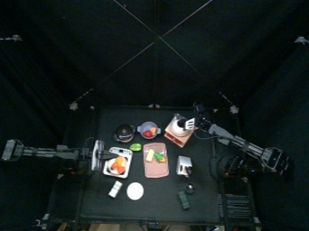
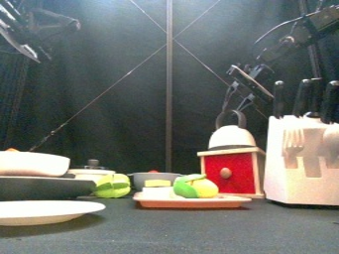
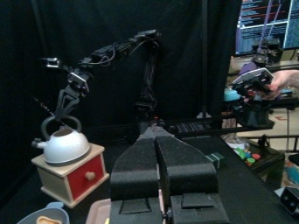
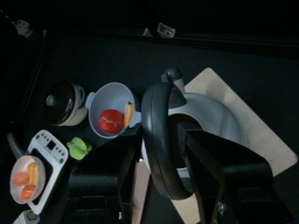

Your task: Place kettle on drawer

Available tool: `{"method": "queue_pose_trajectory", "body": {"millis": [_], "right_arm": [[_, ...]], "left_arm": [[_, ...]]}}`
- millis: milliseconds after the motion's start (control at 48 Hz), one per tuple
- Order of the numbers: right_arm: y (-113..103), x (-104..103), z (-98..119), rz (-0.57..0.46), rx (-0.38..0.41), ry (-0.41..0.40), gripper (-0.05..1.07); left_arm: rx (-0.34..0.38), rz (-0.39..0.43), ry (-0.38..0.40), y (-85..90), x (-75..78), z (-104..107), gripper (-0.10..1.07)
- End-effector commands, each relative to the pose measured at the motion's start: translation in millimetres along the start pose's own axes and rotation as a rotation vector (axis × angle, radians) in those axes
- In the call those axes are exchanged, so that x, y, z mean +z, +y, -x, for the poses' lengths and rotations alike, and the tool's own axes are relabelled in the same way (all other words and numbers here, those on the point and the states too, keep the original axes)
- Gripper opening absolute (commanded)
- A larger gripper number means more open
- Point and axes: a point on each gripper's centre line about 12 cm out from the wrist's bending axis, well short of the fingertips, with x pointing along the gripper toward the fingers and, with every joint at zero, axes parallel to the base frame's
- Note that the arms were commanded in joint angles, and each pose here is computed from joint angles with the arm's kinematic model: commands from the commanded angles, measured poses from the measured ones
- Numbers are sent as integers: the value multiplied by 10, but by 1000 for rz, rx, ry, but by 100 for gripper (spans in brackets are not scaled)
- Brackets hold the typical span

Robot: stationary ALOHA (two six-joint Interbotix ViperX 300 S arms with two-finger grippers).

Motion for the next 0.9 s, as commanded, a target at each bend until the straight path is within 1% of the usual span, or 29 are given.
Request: {"method": "queue_pose_trajectory", "body": {"millis": [0,125,354,438,646,750,875], "right_arm": [[49,78,82,8,24,-35,76],[47,83,120,10,29,-43,80],[67,131,262,19,53,-80,94],[84,146,317,19,66,-91,98],[140,123,442,29,104,-105,98],[186,107,500,47,135,-118,98],[264,90,556,70,192,-148,98]], "left_arm": [[2,-2,-14,7,41,-19,-2],[1,-4,-12,5,36,-16,-2],[2,-2,-14,7,41,-19,-2],[1,-4,-14,6,41,-19,-1],[2,-2,-14,7,41,-19,-2],[2,-2,-14,7,41,-19,-2],[2,-2,-12,6,36,-16,-2]]}}
